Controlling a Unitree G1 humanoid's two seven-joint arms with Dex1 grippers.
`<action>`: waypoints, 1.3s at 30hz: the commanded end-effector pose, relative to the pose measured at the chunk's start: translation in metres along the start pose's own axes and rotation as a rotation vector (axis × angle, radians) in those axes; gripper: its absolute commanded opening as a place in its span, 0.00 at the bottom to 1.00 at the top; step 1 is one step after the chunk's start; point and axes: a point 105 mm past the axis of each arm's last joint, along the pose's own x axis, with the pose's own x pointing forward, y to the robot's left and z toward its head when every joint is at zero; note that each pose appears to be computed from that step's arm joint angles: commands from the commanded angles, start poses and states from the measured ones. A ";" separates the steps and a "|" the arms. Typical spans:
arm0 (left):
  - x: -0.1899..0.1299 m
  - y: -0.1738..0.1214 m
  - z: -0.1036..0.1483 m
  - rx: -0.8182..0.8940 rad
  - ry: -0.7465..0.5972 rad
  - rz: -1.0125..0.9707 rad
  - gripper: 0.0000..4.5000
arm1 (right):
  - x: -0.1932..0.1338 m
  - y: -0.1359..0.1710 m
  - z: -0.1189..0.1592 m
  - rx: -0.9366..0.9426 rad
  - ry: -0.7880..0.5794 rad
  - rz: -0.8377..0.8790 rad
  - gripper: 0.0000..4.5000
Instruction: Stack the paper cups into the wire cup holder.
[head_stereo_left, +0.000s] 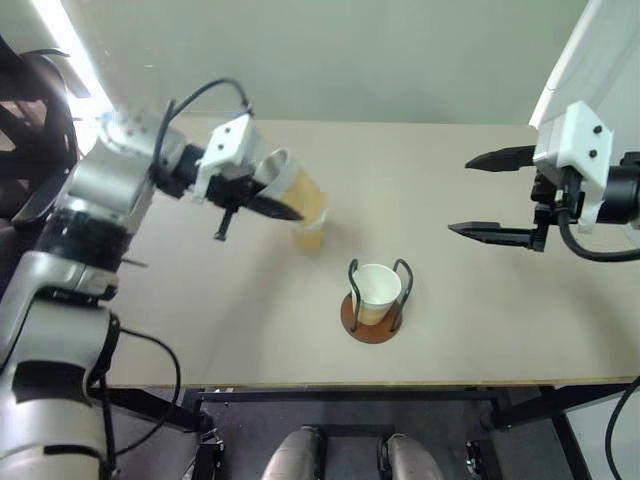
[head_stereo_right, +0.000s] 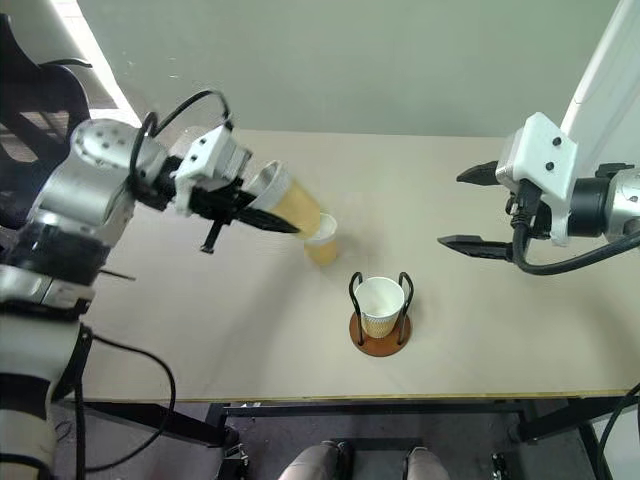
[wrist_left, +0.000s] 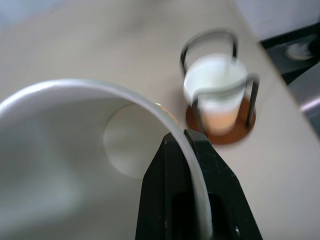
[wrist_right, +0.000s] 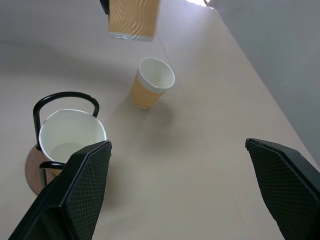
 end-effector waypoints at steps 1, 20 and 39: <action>0.021 0.002 0.033 0.121 -0.057 -0.135 0.01 | -0.011 -0.002 0.014 -0.042 -0.024 -0.062 0.99; 0.082 -0.010 0.042 0.362 0.068 -0.461 0.01 | -0.055 0.018 0.021 -0.005 0.068 -0.267 0.99; 0.103 -0.012 0.035 0.481 0.123 -0.550 0.01 | -0.072 0.107 0.041 0.116 -0.023 -0.050 0.99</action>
